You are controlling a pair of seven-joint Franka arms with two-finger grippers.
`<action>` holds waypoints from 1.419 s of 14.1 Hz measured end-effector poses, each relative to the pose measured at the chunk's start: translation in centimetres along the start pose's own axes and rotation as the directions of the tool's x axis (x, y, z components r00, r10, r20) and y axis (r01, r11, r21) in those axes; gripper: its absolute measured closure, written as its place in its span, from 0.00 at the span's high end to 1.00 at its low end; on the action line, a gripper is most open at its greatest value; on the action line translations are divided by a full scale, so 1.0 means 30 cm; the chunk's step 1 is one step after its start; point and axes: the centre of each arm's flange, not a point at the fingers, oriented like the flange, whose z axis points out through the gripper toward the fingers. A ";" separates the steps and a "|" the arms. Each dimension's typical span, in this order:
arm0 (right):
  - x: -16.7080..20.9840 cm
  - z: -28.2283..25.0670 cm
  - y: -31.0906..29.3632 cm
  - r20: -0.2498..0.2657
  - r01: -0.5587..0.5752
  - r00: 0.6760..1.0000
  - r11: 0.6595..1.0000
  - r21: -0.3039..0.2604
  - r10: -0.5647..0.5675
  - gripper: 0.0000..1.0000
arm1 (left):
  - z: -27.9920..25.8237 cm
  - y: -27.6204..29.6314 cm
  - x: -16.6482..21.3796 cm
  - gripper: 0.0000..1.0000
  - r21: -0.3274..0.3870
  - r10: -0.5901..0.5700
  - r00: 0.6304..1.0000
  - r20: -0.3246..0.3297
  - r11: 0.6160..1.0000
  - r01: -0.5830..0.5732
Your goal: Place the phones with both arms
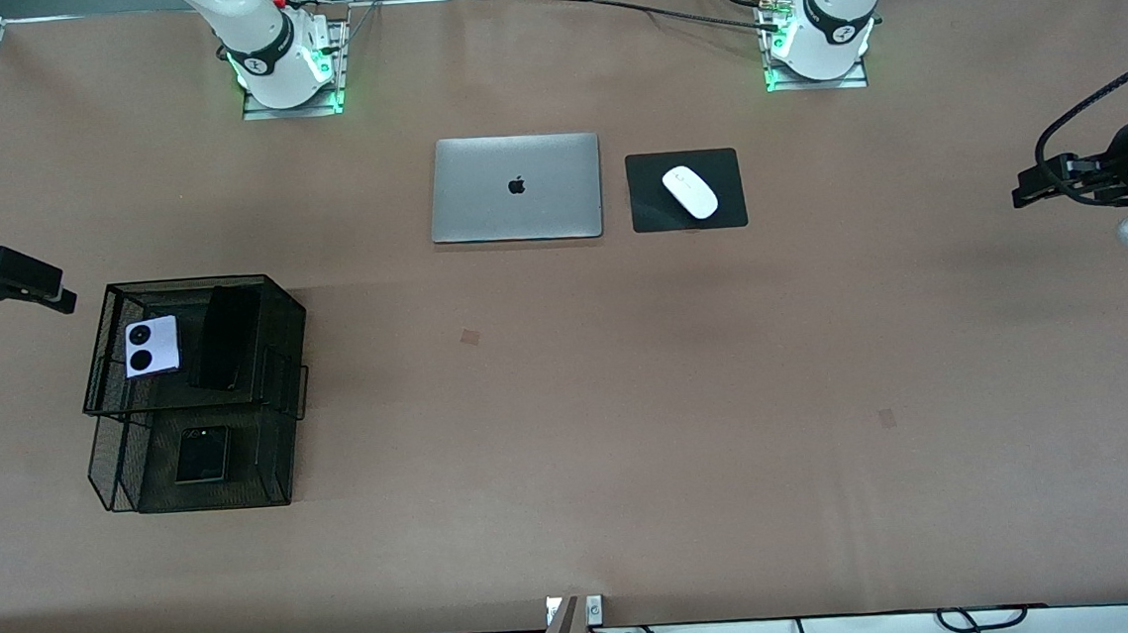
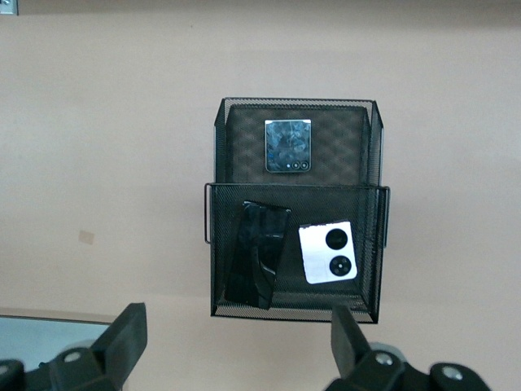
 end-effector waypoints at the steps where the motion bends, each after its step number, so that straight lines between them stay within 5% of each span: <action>1: -0.005 0.011 0.004 0.009 -0.001 1.000 1.000 -0.011 0.001 1.00 | -0.005 0.007 -0.003 1.00 0.000 0.004 1.000 0.005 1.000 -0.004; 10: -0.194 0.066 0.004 0.005 0.008 1.000 0.999 -0.051 -0.007 1.00 | -0.020 0.087 -0.012 1.00 -0.006 0.014 0.999 0.029 1.000 -0.014; 20: -0.193 0.053 0.018 -0.012 -0.001 1.000 0.999 -0.052 0.000 1.00 | -0.072 0.147 -0.013 1.00 -0.002 0.053 0.999 -0.004 0.999 -0.053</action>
